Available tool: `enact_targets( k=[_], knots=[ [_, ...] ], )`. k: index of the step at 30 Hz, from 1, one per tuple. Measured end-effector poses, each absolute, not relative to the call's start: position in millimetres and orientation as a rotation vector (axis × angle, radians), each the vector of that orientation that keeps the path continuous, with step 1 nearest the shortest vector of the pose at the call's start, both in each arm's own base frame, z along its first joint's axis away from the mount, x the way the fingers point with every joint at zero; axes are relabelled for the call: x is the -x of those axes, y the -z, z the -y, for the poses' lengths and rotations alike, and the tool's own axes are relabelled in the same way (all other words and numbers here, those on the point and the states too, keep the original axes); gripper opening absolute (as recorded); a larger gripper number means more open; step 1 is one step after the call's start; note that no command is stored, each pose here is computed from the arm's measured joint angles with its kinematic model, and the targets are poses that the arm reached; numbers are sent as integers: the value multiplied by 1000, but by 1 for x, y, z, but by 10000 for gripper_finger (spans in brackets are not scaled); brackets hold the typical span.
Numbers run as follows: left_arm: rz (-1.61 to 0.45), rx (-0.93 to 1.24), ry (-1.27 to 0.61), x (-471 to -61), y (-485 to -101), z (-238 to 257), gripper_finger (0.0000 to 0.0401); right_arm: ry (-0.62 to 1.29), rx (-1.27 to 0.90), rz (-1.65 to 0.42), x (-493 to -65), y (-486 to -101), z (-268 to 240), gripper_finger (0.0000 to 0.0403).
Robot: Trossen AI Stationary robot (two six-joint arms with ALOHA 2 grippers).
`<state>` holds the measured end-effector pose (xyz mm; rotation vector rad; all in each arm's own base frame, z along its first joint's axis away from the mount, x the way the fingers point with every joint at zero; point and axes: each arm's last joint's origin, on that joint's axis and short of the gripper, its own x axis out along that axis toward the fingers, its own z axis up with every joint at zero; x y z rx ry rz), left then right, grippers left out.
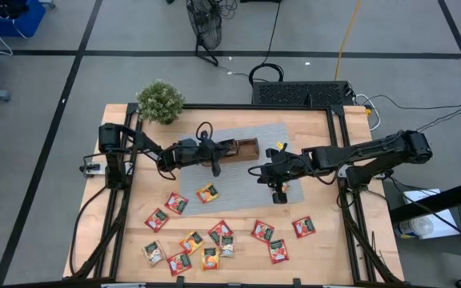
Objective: Pick & Place Tea
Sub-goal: Put the brown tea bag into the middle section of the wooden organizer
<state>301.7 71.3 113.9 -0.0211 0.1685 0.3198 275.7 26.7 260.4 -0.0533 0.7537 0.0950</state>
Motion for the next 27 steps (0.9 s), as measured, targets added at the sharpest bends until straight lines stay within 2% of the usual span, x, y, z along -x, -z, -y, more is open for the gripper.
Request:
enact_targets(
  k=[14, 20, 27],
  knots=[
    [-97, 8, -348, -302, -127, -70, 192, -78, 64, -728, -277, -262, -26, 4],
    [36, -24, -321, -296, -170, -61, 223, 37, 176, -630, -287, -267, -17, 4],
    [80, -166, -265, -273, -227, -39, 227, -59, 60, -623, -317, -245, 23, 1]
  ],
)
